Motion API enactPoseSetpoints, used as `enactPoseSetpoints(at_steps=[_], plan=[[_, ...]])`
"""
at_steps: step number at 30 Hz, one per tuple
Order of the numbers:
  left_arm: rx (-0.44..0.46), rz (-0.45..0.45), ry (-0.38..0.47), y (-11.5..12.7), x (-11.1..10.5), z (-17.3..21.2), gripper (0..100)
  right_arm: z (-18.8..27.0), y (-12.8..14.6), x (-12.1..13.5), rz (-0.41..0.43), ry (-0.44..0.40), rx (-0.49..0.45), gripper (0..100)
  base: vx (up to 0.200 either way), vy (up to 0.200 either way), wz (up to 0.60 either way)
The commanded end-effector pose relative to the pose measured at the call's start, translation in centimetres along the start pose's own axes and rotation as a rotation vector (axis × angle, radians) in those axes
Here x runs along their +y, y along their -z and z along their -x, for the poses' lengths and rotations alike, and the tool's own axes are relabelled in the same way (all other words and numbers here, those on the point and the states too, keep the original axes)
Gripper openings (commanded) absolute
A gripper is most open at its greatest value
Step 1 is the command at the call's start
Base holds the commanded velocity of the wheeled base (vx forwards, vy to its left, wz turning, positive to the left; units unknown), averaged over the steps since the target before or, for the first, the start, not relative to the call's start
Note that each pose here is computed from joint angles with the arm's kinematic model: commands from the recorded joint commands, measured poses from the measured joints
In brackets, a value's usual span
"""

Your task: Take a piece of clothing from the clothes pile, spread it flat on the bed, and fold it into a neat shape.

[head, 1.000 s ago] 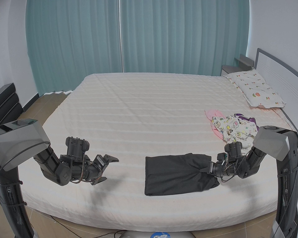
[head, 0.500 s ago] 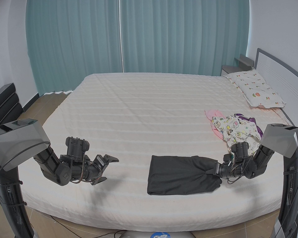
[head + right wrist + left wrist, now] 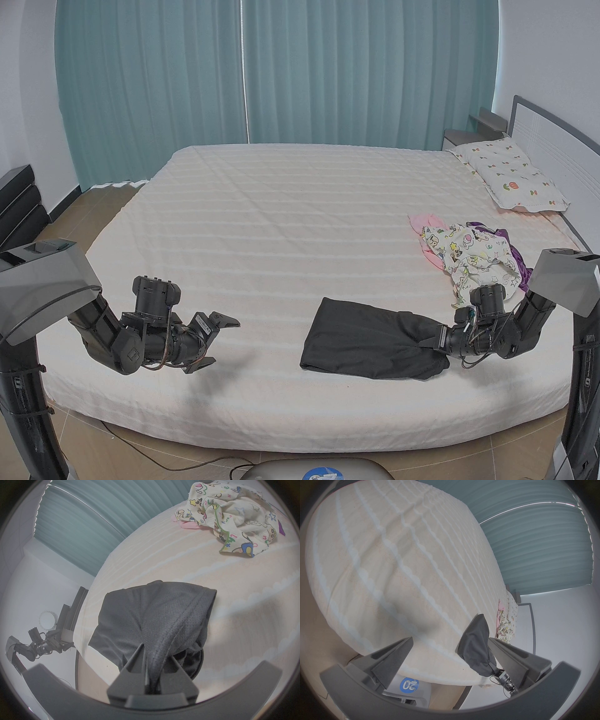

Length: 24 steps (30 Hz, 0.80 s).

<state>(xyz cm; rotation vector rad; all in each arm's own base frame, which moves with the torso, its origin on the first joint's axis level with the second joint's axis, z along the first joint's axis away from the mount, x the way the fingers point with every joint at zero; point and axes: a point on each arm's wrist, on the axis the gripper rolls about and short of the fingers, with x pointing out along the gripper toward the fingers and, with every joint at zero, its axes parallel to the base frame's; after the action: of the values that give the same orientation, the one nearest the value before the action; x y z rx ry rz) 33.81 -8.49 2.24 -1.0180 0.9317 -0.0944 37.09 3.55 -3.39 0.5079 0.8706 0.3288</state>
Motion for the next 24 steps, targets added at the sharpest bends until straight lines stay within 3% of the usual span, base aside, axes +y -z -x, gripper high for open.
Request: enactPoseSetpoints(at_steps=[1, 7, 24], plan=[[0.001, 0.001, -0.002, 0.0, 0.1, 0.0, 100, -0.2, -0.3, 0.2, 0.008, -0.009, -0.027, 0, 0.0, 0.0, 0.0], [0.001, 0.001, -0.002, 0.0, 0.1, 0.0, 100, -1.4, -0.8, 0.1, 0.031, -0.005, -0.162, 0, 0.0, 0.0, 0.0], [-0.005, 0.008, 0.002, -0.2, 0.0, 0.0, 100, -0.8, -1.2, -0.4, 0.025, 0.012, -0.178, 0, 0.0, 0.0, 0.0]])
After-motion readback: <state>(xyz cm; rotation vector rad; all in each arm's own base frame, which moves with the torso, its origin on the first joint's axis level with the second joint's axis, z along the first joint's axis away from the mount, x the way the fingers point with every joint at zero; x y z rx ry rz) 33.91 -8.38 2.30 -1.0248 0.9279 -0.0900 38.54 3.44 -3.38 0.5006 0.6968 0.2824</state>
